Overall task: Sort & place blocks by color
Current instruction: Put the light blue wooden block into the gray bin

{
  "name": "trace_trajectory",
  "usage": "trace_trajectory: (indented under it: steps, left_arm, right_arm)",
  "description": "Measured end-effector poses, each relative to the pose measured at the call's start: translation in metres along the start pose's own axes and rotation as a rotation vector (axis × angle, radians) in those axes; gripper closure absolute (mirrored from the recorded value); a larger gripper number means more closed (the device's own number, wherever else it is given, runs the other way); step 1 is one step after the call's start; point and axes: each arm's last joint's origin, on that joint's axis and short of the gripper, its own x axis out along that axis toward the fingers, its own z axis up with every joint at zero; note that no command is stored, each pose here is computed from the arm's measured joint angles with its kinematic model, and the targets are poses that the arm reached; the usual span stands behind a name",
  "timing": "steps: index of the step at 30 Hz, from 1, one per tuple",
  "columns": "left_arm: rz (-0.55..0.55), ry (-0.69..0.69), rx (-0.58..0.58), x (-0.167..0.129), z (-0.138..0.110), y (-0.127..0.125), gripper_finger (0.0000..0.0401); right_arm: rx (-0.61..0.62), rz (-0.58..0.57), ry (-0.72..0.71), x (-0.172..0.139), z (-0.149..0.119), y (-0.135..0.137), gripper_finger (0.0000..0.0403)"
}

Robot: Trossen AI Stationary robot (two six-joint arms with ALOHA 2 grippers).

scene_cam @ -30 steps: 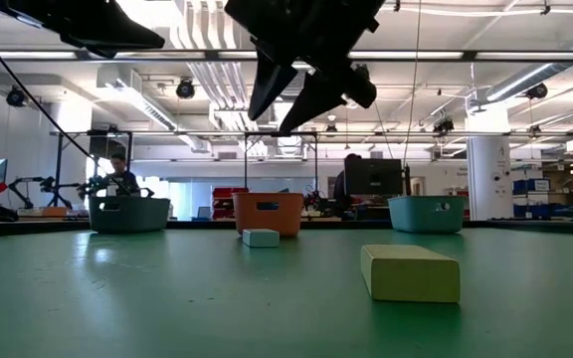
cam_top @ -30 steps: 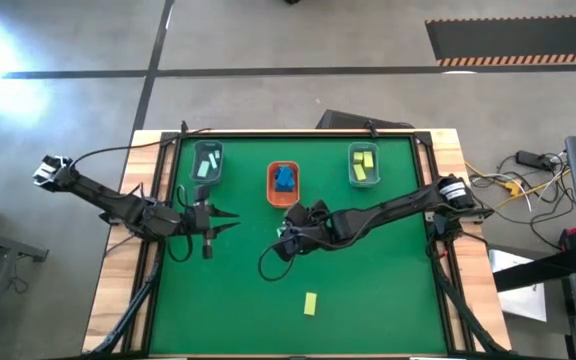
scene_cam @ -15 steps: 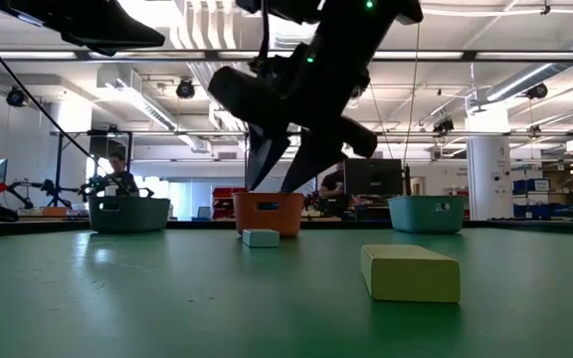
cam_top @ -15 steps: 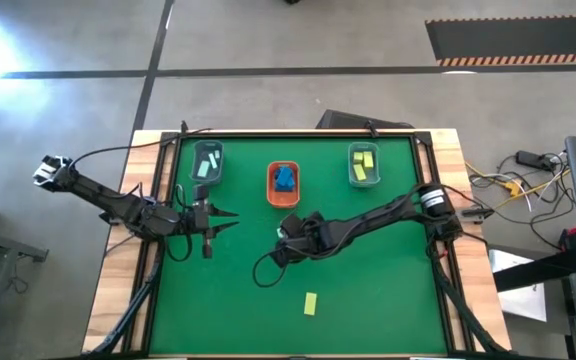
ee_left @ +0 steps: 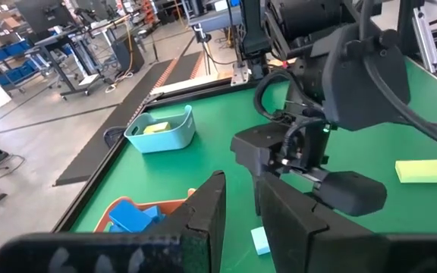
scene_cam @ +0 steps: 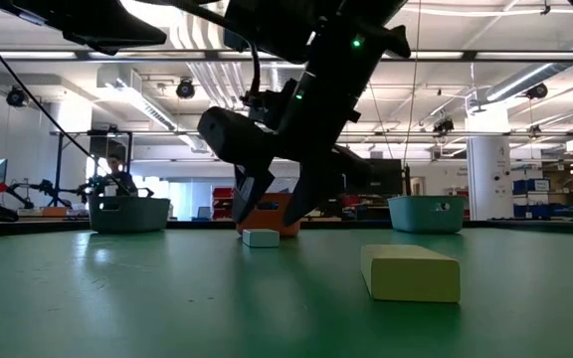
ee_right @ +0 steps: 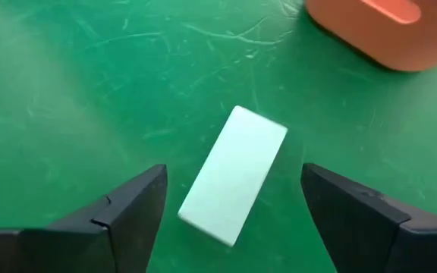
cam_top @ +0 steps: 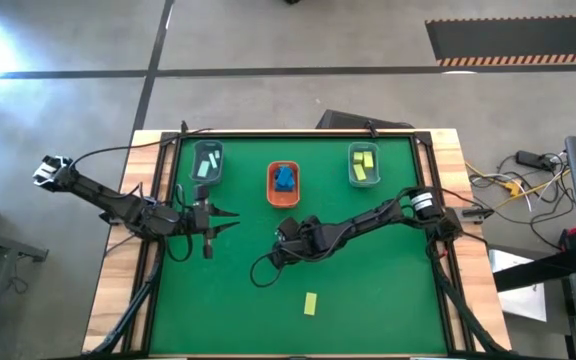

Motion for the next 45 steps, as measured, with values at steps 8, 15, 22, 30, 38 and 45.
trace_trajectory:
  steps: [8,15,22,30,38,45]
  left_arm:
    - [0.004,-0.025,-0.017,0.000,0.003,0.000,0.0336]
    - [0.005,-0.025,-0.017,0.001,0.003,0.000,0.0336]
    - [0.006,-0.020,-0.007,0.003,0.002,-0.002,0.0336]
    - [0.007,-0.026,-0.011,0.003,0.004,-0.001,0.0336]
    - [0.012,-0.027,-0.012,0.003,0.005,-0.001,0.0336]
    - [0.020,-0.027,-0.013,0.003,0.005,-0.001,0.0336]
  right_arm:
    - [-0.001,-0.022,0.001,0.010,-0.002,-0.002,0.0106]
    - [-0.048,-0.057,0.016,0.028,-0.005,-0.007,0.0125]
    - [-0.084,-0.052,0.019,0.028,-0.003,-0.008,0.0175]
    - [-0.144,-0.032,0.039,0.027,-0.002,-0.008,0.0280]
    - [-0.248,-0.023,0.051,0.014,0.002,-0.010,0.0286]
    - [-0.327,0.022,-0.014,-0.026,0.011,-0.003,0.0286]
